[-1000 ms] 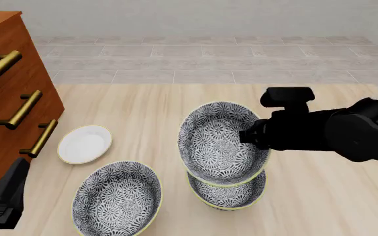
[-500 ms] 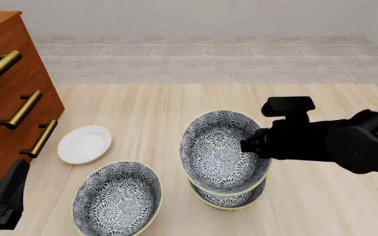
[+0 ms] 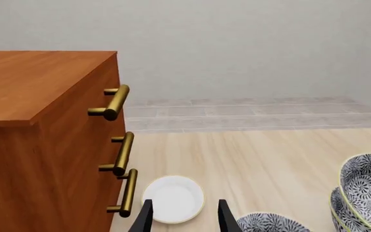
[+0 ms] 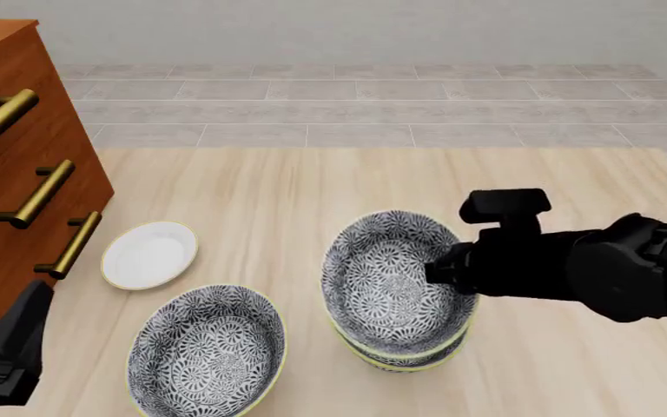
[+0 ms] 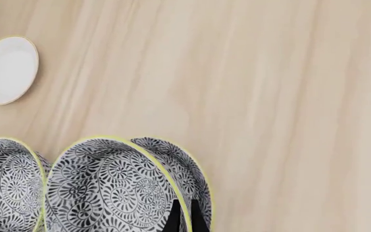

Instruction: Stack the bowl at the front on the bowl in the middle.

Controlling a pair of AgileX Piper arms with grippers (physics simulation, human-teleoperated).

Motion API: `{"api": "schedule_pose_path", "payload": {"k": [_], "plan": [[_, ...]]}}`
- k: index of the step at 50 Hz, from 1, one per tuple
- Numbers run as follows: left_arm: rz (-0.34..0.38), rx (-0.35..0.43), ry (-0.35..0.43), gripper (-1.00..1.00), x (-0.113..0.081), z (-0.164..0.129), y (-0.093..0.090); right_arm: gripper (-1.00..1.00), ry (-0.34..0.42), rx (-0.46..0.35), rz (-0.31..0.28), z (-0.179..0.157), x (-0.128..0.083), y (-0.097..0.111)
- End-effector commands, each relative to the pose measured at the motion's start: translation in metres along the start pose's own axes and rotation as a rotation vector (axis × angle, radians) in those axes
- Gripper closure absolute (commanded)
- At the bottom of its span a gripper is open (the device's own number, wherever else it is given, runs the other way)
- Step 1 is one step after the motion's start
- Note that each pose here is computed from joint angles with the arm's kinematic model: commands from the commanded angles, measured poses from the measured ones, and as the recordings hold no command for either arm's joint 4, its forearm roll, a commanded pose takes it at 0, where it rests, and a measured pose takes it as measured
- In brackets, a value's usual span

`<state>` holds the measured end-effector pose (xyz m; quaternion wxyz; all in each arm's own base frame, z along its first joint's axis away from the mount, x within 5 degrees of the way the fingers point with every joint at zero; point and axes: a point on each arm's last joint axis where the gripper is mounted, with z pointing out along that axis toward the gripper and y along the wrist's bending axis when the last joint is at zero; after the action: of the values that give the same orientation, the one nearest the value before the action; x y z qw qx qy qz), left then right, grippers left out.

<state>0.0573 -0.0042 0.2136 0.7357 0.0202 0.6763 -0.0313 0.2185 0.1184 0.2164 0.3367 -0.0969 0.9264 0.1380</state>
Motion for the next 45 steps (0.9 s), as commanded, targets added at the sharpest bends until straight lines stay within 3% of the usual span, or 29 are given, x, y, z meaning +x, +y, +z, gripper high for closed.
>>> {"api": "schedule_pose_path", "payload": {"k": [1,33,34,45], "plan": [[-0.001,0.001,-0.002,-1.0,-0.0005,0.0015,-0.0001,1.0,0.001,0.0,0.023,0.0048,0.0026,-0.0016],[-0.002,0.001,-0.001,-1.0,0.0003,-0.0009,-0.0001,1.0,0.002,-0.001,0.007,0.0076,0.0056,-0.002],[-0.002,0.001,-0.001,-1.0,0.0003,-0.0009,0.0,-1.0,0.0,0.0,0.006,0.0069,0.0051,-0.0023],[-0.003,0.003,0.0,-1.0,0.0003,-0.0008,-0.0002,-1.0,-0.004,0.005,0.004,0.0067,0.0042,-0.0045]]}}
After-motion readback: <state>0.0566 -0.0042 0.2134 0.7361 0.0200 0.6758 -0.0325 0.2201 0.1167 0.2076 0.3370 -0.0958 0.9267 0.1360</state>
